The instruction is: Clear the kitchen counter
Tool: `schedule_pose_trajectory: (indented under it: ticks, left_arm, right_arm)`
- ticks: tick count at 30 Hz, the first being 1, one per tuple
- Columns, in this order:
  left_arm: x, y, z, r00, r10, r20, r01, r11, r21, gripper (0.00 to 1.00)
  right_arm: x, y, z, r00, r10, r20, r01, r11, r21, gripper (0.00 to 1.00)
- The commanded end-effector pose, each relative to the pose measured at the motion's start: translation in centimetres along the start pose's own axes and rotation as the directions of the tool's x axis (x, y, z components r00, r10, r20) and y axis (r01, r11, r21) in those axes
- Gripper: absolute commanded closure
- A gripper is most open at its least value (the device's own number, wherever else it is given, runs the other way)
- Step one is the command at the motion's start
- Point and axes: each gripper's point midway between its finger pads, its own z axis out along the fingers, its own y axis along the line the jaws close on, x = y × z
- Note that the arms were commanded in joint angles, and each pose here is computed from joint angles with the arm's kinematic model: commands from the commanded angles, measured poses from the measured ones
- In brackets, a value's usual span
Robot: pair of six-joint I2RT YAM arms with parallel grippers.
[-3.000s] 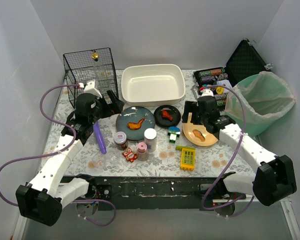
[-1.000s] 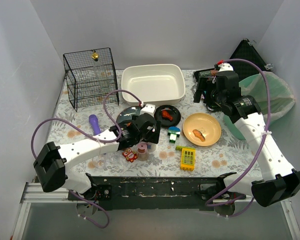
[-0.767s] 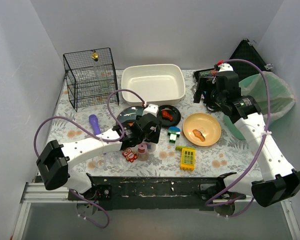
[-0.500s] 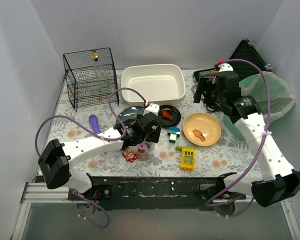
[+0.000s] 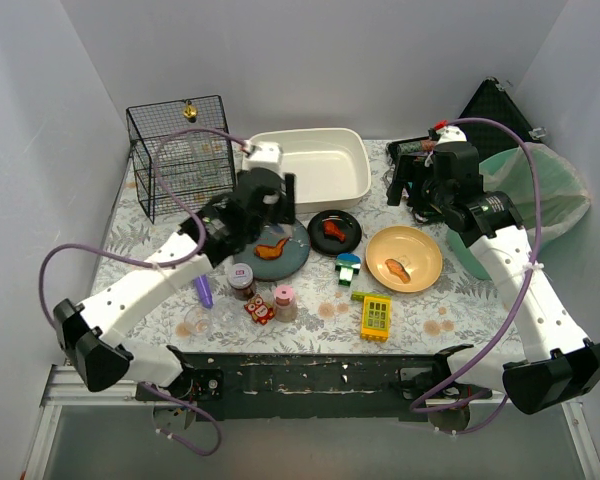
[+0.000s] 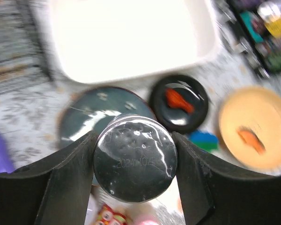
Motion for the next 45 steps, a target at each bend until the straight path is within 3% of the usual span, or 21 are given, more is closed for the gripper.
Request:
schedule_pose_trajectory:
  ticks: [1, 6, 11, 16, 29, 45]
  left_arm:
    - [-7.9, 10.6, -1.7, 0.973, -0.135, 0.186, 0.165, 0.974, -0.156, 1.0]
    - [-11.8, 19.6, -2.1, 0.949, -0.186, 0.253, 0.269, 0.898, -0.349, 1.0]
    - [-15.1, 28.0, -1.9, 0.905, -0.26, 0.337, 0.391, 0.82, -0.417, 1.0]
    - [-16.9, 33.4, -0.7, 0.869, -0.297, 0.396, 0.459, 0.783, -0.42, 1.0]
    - [-19.8, 35.2, 5.5, 0.844, -0.287, 0.454, 0.456, 0.83, -0.322, 1.0]
    - [-17.5, 36.3, 11.0, 0.862, -0.305, 0.405, 0.44, 0.847, -0.299, 1.0]
  right_arm:
    - [-1.0, 0.4, -0.7, 0.998, -0.002, 0.058, 0.004, 0.999, -0.036, 0.02]
    - [-0.7, 0.6, -0.7, 0.999, -0.001, 0.051, 0.003, 0.999, -0.051, 0.02]
    - [-0.8, 0.7, -0.9, 0.999, -0.006, 0.05, 0.009, 0.998, -0.059, 0.02]
    - [-0.7, 0.7, -1.0, 0.999, -0.009, 0.049, 0.012, 0.998, -0.063, 0.03]
    - [0.3, 0.6, -0.1, 1.0, -0.018, 0.02, 0.019, 0.998, -0.06, 0.02]
    - [0.4, 0.5, 0.8, 0.999, -0.032, 0.005, 0.032, 0.998, -0.051, 0.03]
